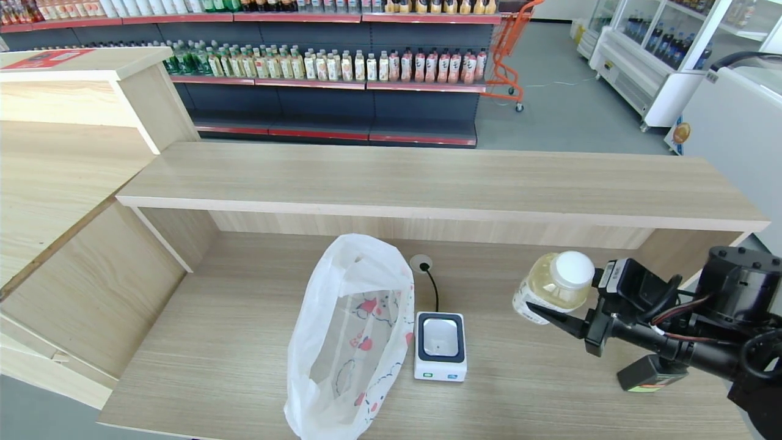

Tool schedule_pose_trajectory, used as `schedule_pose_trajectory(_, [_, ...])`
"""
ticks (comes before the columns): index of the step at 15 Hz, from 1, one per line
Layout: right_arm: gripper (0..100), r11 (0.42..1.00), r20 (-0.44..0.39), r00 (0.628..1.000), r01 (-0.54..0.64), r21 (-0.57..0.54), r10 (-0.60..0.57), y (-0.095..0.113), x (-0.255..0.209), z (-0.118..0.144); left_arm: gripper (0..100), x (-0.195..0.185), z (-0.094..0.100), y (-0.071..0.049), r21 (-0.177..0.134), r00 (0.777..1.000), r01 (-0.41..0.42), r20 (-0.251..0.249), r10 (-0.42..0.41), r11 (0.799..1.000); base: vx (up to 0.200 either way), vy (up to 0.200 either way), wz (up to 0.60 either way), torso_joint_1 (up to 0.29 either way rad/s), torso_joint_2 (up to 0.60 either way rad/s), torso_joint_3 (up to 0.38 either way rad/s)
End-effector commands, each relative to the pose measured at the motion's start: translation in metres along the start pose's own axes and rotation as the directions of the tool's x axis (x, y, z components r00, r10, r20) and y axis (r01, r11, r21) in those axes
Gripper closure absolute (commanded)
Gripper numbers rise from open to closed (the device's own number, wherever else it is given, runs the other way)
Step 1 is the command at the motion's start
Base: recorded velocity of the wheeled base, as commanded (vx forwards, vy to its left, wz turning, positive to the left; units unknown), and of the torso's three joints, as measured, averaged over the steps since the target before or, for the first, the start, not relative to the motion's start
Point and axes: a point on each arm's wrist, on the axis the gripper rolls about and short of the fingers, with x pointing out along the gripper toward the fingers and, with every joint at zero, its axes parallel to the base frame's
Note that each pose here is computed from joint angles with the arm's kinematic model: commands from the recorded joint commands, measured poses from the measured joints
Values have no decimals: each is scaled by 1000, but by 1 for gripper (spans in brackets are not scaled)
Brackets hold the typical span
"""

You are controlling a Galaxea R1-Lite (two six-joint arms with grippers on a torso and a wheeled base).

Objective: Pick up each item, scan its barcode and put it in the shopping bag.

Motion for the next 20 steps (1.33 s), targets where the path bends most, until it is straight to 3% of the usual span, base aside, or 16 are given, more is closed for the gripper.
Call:
schedule_pose_trajectory(1, [100, 1000, -29, 999, -20, 22, 20, 5, 2, -10, 0, 0, 0, 0, 0, 1000, -2, 0, 2, 1000, 0, 0, 0, 0, 0, 0])
schedule_pose_trajectory(13, [100, 998, -15, 999, -43, 50, 44, 12, -3, -4, 0, 0, 0, 0, -1, 1000, -2, 0, 2, 1000, 0, 0, 0, 0, 0, 0])
schedule_pose_trajectory(15, [100, 997, -9, 999, -46, 66, 47, 12, -3, -4, 0, 0, 0, 0, -3, 1000, -2, 0, 2, 1000, 0, 200, 0, 0, 2, 2])
schedule_pose_trajectory(17, [100, 985, 42, 997, -74, 155, 68, 14, -5, 7, 0, 0, 0, 0, -7, 1000, -2, 0, 2, 1000, 0, 200, 0, -5, 0, 5])
schedule_pose_trajectory(20, [100, 980, 33, 997, -73, 183, 68, 14, -7, 5, 0, 0, 0, 0, -3, 1000, -2, 0, 2, 1000, 0, 133, 0, 10, 6, -2])
